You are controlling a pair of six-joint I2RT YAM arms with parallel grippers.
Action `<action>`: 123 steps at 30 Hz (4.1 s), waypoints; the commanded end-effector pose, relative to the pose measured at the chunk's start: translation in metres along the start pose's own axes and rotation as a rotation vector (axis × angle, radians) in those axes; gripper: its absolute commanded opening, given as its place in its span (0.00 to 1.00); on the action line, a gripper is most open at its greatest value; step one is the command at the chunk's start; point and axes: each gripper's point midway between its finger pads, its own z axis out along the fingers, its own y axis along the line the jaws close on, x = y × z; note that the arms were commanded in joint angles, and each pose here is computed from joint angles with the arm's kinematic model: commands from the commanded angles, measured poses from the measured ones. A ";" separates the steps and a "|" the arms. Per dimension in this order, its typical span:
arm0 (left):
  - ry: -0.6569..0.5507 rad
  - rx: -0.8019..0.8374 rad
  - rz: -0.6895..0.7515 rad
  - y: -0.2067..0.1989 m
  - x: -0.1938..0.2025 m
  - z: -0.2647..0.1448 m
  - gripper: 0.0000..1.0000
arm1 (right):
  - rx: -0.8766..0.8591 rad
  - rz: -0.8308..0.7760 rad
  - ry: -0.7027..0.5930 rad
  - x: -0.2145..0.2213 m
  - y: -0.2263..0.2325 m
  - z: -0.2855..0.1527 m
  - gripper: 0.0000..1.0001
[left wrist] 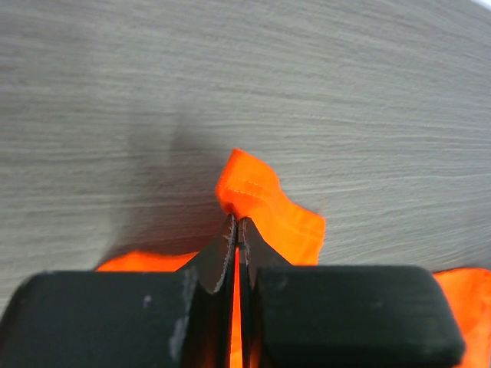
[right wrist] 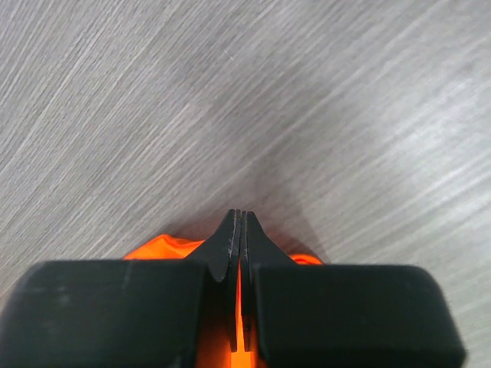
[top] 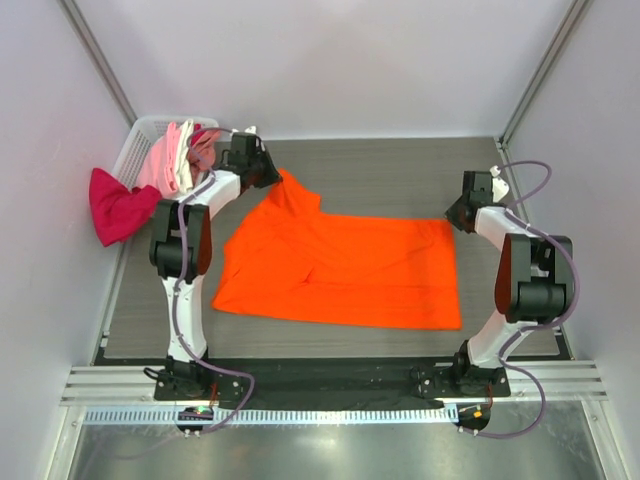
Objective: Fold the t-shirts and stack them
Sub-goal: Fold the tshirt
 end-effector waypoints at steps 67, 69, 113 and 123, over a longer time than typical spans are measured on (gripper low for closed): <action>-0.270 -0.304 0.370 0.008 0.095 -0.224 0.00 | 0.044 0.089 -0.071 0.030 -0.082 -0.093 0.01; -0.278 -0.319 0.367 0.012 0.095 -0.228 0.00 | 0.043 0.090 -0.068 0.031 -0.083 -0.094 0.01; -0.140 -0.418 0.260 0.042 0.219 -0.284 0.01 | 0.109 0.179 -0.102 0.066 -0.123 -0.121 0.57; -0.063 -0.282 0.182 0.034 0.255 -0.296 0.45 | -0.097 0.114 -0.109 0.047 -0.081 -0.140 0.61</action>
